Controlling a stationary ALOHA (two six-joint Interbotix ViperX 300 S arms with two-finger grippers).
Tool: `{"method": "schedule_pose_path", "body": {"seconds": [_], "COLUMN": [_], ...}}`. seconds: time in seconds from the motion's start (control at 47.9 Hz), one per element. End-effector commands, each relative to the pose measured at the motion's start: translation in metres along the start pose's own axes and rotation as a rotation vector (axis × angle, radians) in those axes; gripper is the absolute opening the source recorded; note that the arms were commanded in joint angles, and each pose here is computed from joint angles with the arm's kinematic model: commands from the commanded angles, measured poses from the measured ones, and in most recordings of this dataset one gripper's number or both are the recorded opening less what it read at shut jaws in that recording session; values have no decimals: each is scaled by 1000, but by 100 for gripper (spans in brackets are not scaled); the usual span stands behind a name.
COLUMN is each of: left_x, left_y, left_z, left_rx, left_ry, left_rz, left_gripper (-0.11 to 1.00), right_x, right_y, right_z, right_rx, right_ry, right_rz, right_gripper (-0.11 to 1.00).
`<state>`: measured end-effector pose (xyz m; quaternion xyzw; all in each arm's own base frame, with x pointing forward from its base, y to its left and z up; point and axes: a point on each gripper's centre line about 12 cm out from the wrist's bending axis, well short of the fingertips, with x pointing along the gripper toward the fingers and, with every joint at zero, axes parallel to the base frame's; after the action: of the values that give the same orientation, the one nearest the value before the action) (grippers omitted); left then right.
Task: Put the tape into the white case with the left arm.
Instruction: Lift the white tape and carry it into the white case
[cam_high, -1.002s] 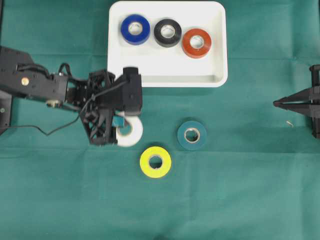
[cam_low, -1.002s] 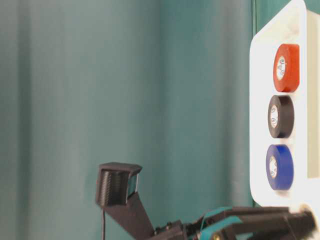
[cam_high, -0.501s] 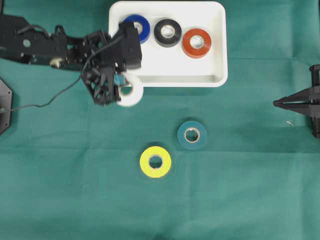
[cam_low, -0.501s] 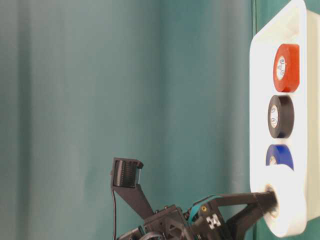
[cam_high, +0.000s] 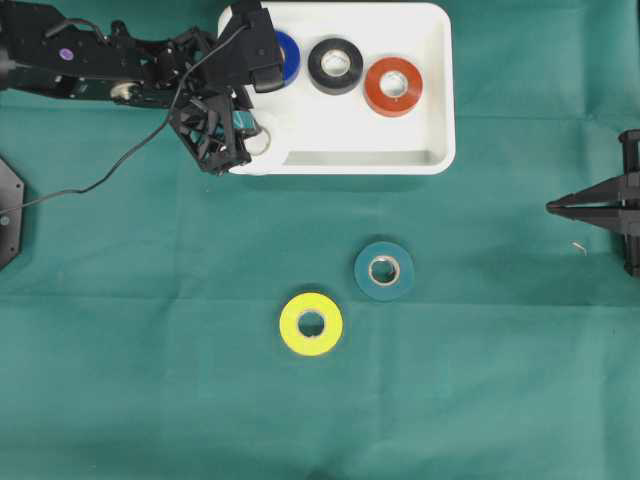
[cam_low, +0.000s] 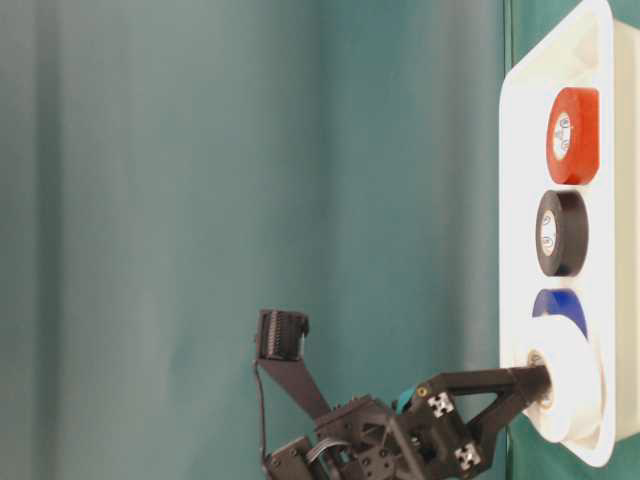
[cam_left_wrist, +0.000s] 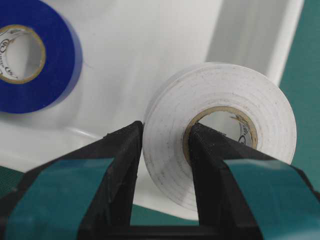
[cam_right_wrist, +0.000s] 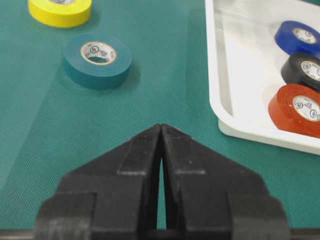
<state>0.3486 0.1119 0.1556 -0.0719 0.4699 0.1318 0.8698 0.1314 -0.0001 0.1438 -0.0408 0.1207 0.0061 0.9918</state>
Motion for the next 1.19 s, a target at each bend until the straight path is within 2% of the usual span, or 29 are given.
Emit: {"method": "schedule_pose_path", "body": {"seconds": [0.0,0.209,0.418,0.626,0.647,0.814,0.856,1.169], "left_x": [-4,2,9,9,9,9,8,-6], "left_y": [9,25,28,30,30,29,30,21], "left_z": [15,24,26,28,28,25,25,29], "left_rx": [-16,-17,17,15,15,15,14,29], "left_ry": [-51,-88,-77,-86,-86,-81,-82,-117], "left_rz": [15,41,45,49,49,48,49,38], "left_gripper": [27,27,27,28,30,80,87,84], "right_x": [1,1,1,1,1,1,1,1], "right_y": [0,0,0,0,0,0,0,0], "right_z": [4,4,4,4,5,5,4,4], "right_rx": [-1,-3,-1,-1,-3,-1,-1,-1], "right_ry": [-9,-9,-11,-12,-14,-12,-9,-11], "right_rz": [-1,-1,-1,-1,-1,-1,-1,-1], "right_gripper": [-9,-9,-9,-9,-9,-9,-9,-9]}}
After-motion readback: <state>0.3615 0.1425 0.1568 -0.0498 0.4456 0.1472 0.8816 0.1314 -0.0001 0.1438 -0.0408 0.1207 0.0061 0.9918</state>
